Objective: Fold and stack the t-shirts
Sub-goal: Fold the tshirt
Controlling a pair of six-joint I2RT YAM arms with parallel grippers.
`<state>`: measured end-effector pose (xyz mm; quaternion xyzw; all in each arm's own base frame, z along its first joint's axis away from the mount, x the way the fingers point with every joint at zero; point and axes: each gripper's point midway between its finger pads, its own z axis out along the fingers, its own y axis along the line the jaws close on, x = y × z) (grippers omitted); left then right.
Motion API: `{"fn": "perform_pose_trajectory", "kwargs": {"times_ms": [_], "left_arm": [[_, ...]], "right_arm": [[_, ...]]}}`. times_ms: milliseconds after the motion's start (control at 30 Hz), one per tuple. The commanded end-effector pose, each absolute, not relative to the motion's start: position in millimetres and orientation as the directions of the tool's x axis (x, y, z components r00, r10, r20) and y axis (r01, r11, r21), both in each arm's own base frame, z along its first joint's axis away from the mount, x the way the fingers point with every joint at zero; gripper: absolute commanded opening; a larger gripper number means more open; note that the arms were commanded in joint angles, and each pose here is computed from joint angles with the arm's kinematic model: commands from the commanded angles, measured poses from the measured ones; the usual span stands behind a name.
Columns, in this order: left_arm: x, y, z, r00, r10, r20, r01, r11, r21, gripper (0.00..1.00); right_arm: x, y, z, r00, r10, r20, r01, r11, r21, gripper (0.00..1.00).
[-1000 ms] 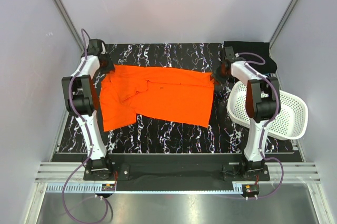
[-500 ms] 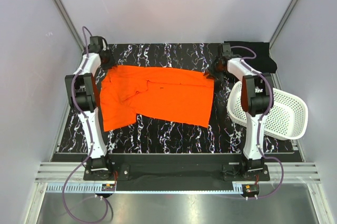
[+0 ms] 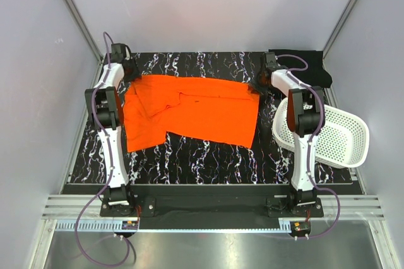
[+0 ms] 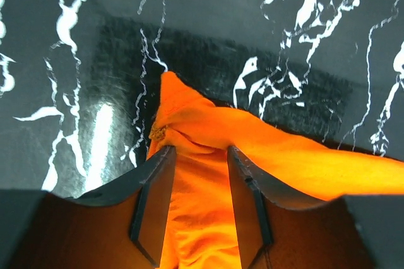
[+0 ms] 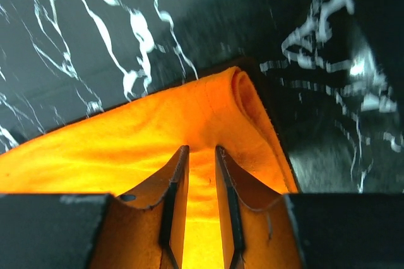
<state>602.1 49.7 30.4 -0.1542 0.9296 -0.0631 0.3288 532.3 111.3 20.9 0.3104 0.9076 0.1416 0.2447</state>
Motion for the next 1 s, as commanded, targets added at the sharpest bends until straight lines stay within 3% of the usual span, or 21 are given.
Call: {"fn": "perform_pose_trajectory", "kwargs": {"times_ms": [0,267,433,633,900,967], "left_arm": [[609,74,26,-0.707,-0.365,-0.606,-0.32,0.929,-0.186,0.45],[614,84,32,-0.676,-0.444,-0.588,-0.348,0.896,-0.277,0.45],[613,64,100,-0.648,-0.398,-0.649,-0.227,0.915,-0.334,0.45],[566,73,173,-0.565,-0.434,-0.701,-0.322,0.899,-0.298,0.46],[467,44,157,-0.625,-0.579,-0.523,-0.438,0.815,-0.378,0.49],[433,49,131,-0.598,-0.648,-0.472,-0.559,0.759,-0.333,0.48]], "right_arm": [[543,78,0,-0.662,0.613,-0.431,0.535,0.789,0.301,0.31],[579,89,16,-0.665,0.582,-0.468,0.45,0.812,0.371,0.33],[587,104,70,-0.671,0.538,-0.51,0.331,0.833,0.443,0.39],[554,121,158,-0.658,0.465,-0.593,0.176,0.86,0.479,0.5],[476,123,179,-0.676,0.479,-0.56,0.177,0.843,0.508,0.62],[459,125,174,-0.693,0.473,-0.544,0.18,0.844,0.505,0.64]]}}
